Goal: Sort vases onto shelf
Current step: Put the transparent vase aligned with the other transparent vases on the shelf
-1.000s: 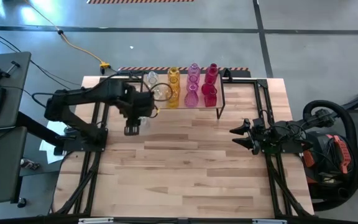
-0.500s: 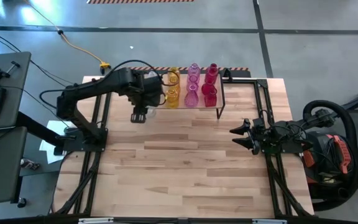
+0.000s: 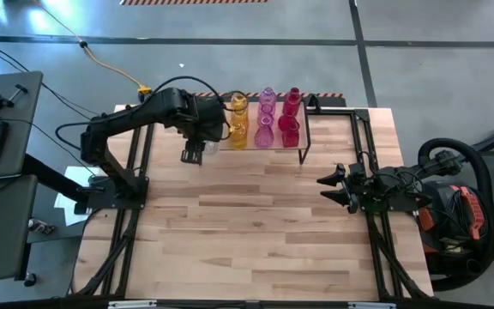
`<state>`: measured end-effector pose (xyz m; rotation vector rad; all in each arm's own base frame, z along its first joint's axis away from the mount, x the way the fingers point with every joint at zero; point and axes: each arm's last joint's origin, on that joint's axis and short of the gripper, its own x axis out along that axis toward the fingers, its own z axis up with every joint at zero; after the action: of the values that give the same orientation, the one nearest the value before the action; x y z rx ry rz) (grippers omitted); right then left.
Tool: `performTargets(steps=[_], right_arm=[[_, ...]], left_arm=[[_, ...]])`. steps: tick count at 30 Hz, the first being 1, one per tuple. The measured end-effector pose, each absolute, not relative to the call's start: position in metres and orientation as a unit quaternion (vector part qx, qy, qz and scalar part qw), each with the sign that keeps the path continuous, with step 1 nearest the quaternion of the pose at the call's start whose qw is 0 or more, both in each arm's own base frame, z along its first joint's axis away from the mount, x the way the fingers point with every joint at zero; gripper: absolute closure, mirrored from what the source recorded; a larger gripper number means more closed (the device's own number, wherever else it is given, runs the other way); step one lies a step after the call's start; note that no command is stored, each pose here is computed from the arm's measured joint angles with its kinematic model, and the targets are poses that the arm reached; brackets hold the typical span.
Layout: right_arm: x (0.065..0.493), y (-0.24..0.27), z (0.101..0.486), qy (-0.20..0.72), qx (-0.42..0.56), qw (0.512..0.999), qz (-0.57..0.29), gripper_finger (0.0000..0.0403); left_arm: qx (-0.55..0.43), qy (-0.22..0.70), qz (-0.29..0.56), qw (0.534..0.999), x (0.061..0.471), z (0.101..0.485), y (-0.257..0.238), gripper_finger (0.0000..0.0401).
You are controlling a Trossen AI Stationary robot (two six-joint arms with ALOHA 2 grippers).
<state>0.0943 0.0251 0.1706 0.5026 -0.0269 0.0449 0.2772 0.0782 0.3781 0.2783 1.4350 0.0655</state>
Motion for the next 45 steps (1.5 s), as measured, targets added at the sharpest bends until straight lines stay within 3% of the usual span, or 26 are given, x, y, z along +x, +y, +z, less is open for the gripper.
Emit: performTargets(steps=[45], right_arm=[[0.094,0.025,0.171,-0.013,0.249,0.968,0.022,0.0158]], left_arm=[[0.159,0.642,0.037,0.749,0.289,0.372,0.106,0.0243]])
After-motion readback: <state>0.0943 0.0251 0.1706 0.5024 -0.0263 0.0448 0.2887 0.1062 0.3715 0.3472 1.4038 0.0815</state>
